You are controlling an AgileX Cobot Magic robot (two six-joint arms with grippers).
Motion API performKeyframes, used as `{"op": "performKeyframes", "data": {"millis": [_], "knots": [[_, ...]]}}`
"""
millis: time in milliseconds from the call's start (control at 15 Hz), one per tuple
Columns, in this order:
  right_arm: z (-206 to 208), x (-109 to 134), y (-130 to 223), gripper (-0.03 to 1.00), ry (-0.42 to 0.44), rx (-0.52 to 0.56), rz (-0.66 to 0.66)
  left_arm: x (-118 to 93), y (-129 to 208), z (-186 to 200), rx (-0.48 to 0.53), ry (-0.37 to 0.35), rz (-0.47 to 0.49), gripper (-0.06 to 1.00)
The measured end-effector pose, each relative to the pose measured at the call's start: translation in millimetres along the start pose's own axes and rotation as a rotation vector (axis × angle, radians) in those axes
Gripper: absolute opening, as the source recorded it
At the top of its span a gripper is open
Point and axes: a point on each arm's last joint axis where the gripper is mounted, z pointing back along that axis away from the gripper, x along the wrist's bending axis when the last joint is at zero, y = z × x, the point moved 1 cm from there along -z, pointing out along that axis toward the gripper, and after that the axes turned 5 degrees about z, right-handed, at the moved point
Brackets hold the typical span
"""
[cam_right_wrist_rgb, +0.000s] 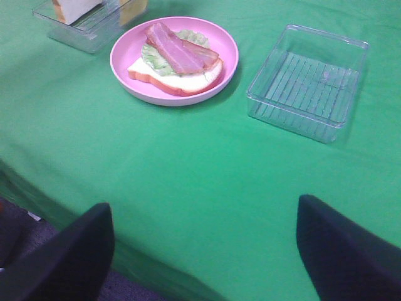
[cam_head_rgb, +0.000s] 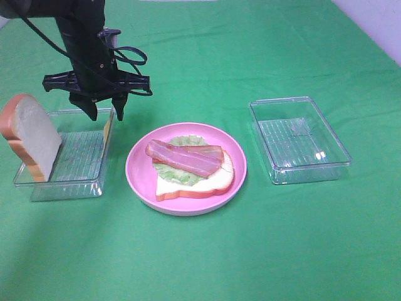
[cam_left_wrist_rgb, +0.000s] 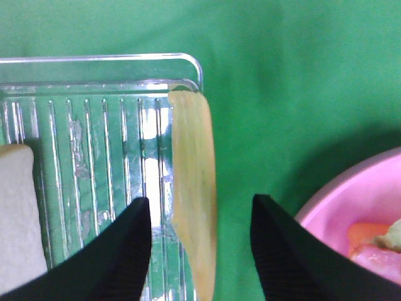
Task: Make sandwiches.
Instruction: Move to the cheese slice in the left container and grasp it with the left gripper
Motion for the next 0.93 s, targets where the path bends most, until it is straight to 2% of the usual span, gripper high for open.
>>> {"op": "performKeyframes", "data": {"millis": [667, 800, 933], "knots": [[0.0, 0.0, 0.0, 0.76, 0.000, 0.000, 0.000, 0.2, 1.9, -8.8, 0.020, -0.011, -0.001, 0.48], [0.0, 0.0, 0.0, 0.76, 0.000, 0.000, 0.000, 0.2, 1.9, -8.8, 0.020, -0.011, -0.001, 0.45], [0.0, 0.0, 0.0, 0.76, 0.000, 0.000, 0.000, 0.3, 1.8, -8.8, 0.020, -0.012, -0.002, 0.34]]}}
